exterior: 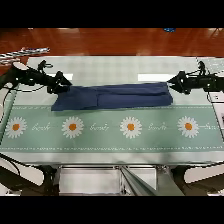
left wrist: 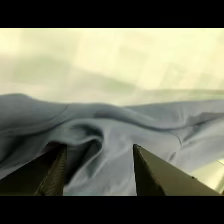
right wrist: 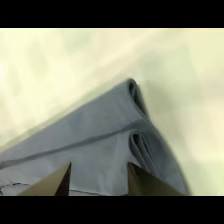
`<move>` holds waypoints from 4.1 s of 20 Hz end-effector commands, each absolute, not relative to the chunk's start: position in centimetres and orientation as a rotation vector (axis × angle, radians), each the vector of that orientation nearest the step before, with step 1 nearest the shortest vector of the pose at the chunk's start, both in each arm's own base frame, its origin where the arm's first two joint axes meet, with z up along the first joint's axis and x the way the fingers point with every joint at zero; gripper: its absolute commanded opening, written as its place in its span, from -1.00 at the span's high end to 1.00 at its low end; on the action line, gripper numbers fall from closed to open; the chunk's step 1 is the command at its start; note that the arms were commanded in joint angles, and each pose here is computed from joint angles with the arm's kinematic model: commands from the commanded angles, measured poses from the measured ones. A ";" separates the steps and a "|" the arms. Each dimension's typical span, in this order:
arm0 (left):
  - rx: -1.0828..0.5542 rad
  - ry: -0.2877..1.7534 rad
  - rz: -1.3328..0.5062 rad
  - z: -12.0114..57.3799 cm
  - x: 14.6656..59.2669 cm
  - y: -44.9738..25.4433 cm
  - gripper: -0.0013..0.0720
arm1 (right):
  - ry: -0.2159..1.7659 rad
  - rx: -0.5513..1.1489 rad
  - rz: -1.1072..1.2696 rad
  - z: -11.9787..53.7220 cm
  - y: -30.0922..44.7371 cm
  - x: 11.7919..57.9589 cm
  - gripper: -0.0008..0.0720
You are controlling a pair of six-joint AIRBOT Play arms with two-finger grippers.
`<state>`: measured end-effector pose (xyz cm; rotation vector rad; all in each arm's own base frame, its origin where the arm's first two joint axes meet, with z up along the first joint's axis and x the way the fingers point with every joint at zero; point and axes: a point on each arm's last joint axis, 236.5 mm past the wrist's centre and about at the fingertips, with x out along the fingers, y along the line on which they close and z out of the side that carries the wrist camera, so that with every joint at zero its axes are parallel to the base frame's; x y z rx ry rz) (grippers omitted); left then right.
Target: Fold the shirts.
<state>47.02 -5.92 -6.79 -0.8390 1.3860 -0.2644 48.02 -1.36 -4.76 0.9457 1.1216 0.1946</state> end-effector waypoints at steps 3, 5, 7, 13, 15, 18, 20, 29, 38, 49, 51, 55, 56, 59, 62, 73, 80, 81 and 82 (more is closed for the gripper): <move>-0.832 1.312 -0.203 0.8 46.0 1.5 -0.42 | 1.020 0.870 0.228 3.3 -7.2 47.4 -0.15; -0.742 1.135 -0.110 6.1 46.2 5.1 -0.42 | 0.992 0.827 0.141 4.8 -11.4 45.5 -0.15; -0.649 0.918 -0.079 11.6 46.1 5.1 -0.42 | 1.021 0.808 0.024 3.7 -14.5 43.4 -0.15; -0.518 0.664 -0.183 12.0 39.6 -6.2 -0.42 | 1.141 0.952 -0.030 -5.5 -10.9 41.9 -0.15; -0.508 0.748 -0.230 8.5 37.7 -9.0 -0.42 | 1.192 0.990 0.038 -7.2 -8.1 42.5 -0.15; -0.493 0.825 -0.278 6.0 36.6 -11.6 -0.42 | 1.246 1.011 0.101 -9.2 -4.9 43.3 -0.15; -0.492 0.844 -0.285 5.4 36.6 -12.0 -0.42 | 1.277 1.017 0.131 -10.2 -3.3 43.8 -0.15; -0.509 0.854 -0.291 5.3 36.5 -12.3 -0.42 | 1.294 0.952 0.302 -9.6 4.5 46.9 0.83; -0.606 0.900 -0.412 6.4 35.0 -17.1 0.92 | 1.178 0.549 0.342 4.7 0.8 40.8 0.91; -0.355 1.235 -0.844 -0.8 32.7 -41.5 0.92 | 0.944 0.452 0.304 14.4 5.7 26.5 0.91; -0.318 1.332 -0.913 -2.8 30.9 -45.9 0.92 | 0.916 0.442 0.299 14.9 5.9 25.7 0.91; -0.272 1.478 -1.001 -5.4 26.6 -52.2 0.92 | 0.916 0.455 0.303 15.2 6.2 25.3 0.91; -0.254 1.507 -1.023 -5.8 25.4 -53.1 0.92 | 0.916 0.455 0.303 15.2 6.2 25.3 0.91; -0.234 1.507 -1.059 -5.3 24.9 -53.8 0.92 | 0.914 0.455 0.301 15.2 6.2 25.4 0.91; -0.193 1.453 -1.055 -3.4 29.2 -50.0 0.92 | 0.918 0.475 0.291 15.2 6.2 25.4 0.91; -0.192 0.969 -0.437 10.8 35.0 -16.0 0.92 | 0.941 0.532 0.515 13.0 17.5 33.2 0.91; -0.389 0.726 -0.141 11.1 24.7 -5.5 0.92 | 1.132 0.619 0.696 6.0 33.3 41.1 0.91; -0.417 0.718 -0.120 10.7 23.9 -5.2 0.92 | 1.154 0.636 0.712 5.1 34.9 41.7 0.91; -0.435 0.722 -0.108 10.1 23.3 -5.1 0.92 | 1.175 0.664 0.725 4.3 36.3 42.2 0.91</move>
